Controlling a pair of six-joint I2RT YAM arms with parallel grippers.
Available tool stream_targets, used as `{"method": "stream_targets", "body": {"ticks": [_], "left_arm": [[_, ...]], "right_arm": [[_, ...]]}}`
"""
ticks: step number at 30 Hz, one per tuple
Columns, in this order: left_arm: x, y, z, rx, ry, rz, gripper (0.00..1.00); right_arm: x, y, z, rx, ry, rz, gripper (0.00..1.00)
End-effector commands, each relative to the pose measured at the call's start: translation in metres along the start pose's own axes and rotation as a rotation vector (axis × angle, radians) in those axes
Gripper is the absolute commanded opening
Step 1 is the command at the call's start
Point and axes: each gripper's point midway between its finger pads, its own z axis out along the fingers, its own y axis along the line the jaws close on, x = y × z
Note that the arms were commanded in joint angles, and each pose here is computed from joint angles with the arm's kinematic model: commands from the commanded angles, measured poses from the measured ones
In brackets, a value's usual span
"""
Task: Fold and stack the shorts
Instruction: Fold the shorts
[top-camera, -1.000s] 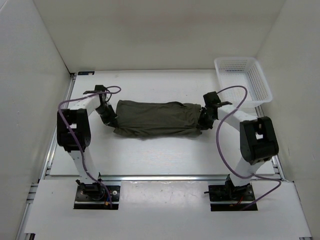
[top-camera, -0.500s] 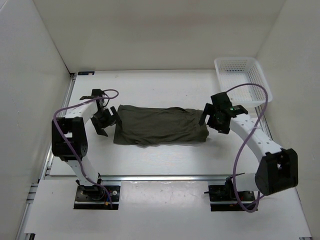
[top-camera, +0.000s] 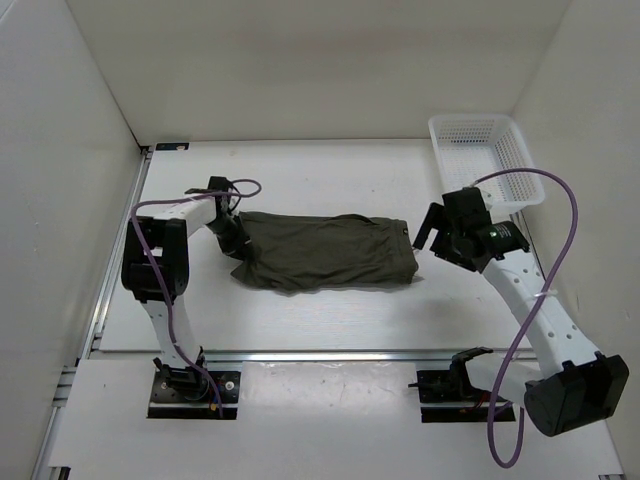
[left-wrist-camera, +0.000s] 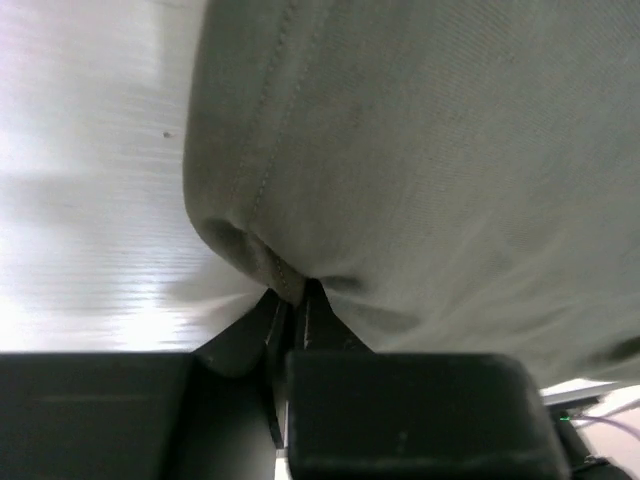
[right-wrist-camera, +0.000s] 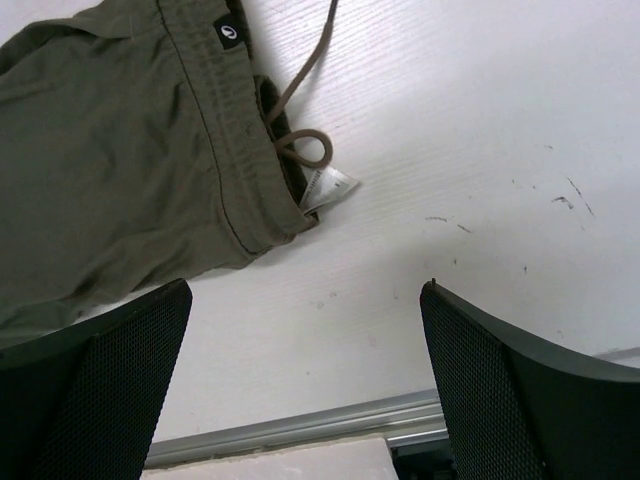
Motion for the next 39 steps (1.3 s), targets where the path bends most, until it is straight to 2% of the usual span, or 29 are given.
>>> {"method": "stream_targets", "body": {"ticks": [1, 4, 5, 7, 9, 11, 12, 14, 22, 28, 34, 39], "left_arm": [[-0.018, -0.013, -0.019, 0.046, -0.059, 0.006, 0.1], [-0.047, -0.006, -0.053, -0.038, -0.171, 0.02, 0.1], [-0.062, 0.001, -0.078, -0.116, -0.244, 0.028, 0.1], [-0.076, 0.004, -0.105, -0.173, -0.314, 0.046, 0.1], [-0.089, -0.007, -0.142, -0.187, -0.398, 0.093, 0.1], [-0.093, -0.02, -0.157, -0.18, -0.431, 0.139, 0.1], [-0.093, -0.04, -0.17, -0.148, -0.46, 0.191, 0.1], [-0.087, -0.056, -0.177, -0.13, -0.455, 0.236, 0.1], [-0.044, -0.154, -0.168, -0.041, -0.439, 0.473, 0.1], [0.001, -0.206, -0.158, -0.011, -0.42, 0.587, 0.1], [0.044, -0.239, -0.137, 0.019, -0.372, 0.647, 0.1], [0.061, -0.249, -0.119, 0.023, -0.344, 0.653, 0.1]], "right_arm": [[-0.004, -0.006, -0.013, 0.018, -0.019, 0.008, 1.0], [-0.005, -0.01, -0.018, 0.033, -0.03, 0.008, 1.0], [-0.006, -0.01, -0.021, 0.026, -0.04, 0.011, 1.0], [-0.01, -0.012, -0.026, 0.027, -0.057, 0.005, 1.0], [-0.008, -0.014, -0.028, 0.029, -0.054, 0.004, 1.0], [-0.009, -0.016, -0.028, 0.037, -0.06, -0.004, 1.0], [-0.009, -0.016, -0.028, 0.037, -0.06, -0.005, 1.0], [-0.006, -0.017, -0.026, 0.042, -0.052, -0.007, 1.0], [-0.006, -0.017, -0.024, 0.047, -0.045, -0.009, 1.0], [-0.006, -0.017, -0.024, 0.047, -0.045, -0.009, 1.0], [-0.003, -0.019, -0.022, 0.052, -0.038, -0.012, 1.0], [0.002, -0.02, -0.021, 0.055, -0.018, -0.016, 1.0]]}}
